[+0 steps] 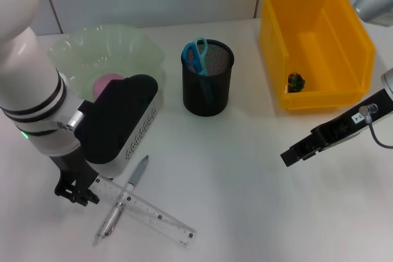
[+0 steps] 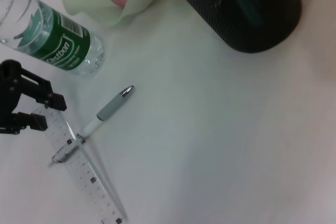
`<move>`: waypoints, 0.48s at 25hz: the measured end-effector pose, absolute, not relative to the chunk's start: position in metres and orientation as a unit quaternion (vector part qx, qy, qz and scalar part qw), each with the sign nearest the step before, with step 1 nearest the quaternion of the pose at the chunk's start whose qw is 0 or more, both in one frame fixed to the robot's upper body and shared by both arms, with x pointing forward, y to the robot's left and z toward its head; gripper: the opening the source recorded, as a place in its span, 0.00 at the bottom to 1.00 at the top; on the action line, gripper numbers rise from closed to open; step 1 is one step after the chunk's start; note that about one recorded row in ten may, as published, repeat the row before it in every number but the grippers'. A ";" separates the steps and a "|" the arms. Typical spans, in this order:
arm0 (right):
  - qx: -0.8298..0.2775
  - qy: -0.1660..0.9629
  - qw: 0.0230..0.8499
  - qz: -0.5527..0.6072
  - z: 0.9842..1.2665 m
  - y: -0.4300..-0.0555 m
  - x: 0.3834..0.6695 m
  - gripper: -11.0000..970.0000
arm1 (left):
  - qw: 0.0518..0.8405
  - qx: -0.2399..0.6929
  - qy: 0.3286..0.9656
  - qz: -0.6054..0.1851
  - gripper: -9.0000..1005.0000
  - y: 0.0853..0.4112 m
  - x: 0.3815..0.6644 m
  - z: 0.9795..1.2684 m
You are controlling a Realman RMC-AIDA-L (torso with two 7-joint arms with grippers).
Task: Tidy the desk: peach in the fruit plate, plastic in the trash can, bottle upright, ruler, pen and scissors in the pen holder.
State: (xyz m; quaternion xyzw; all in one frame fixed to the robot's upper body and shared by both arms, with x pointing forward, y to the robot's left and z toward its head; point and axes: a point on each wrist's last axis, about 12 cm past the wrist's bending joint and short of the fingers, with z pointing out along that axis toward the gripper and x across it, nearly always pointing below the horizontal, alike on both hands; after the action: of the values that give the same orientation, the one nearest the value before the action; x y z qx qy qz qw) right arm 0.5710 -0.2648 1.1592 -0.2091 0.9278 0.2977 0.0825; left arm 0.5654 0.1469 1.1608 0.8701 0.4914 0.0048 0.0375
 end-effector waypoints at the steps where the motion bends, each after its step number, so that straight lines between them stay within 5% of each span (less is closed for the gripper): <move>1: -0.211 0.927 0.083 0.298 1.159 -0.265 0.571 0.56 | 0.038 0.870 0.491 0.005 0.41 0.147 0.565 1.161; 12: -0.230 0.921 0.091 0.301 1.164 -0.261 0.573 0.56 | 0.059 0.853 0.518 -0.003 0.41 0.150 0.568 1.180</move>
State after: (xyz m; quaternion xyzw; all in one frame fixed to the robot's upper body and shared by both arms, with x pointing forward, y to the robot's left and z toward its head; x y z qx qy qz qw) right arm 0.5731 -0.2608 1.1641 -0.2302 0.9210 0.3009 0.0910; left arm 0.5682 0.1497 1.1804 0.8532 0.5182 -0.0027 0.0592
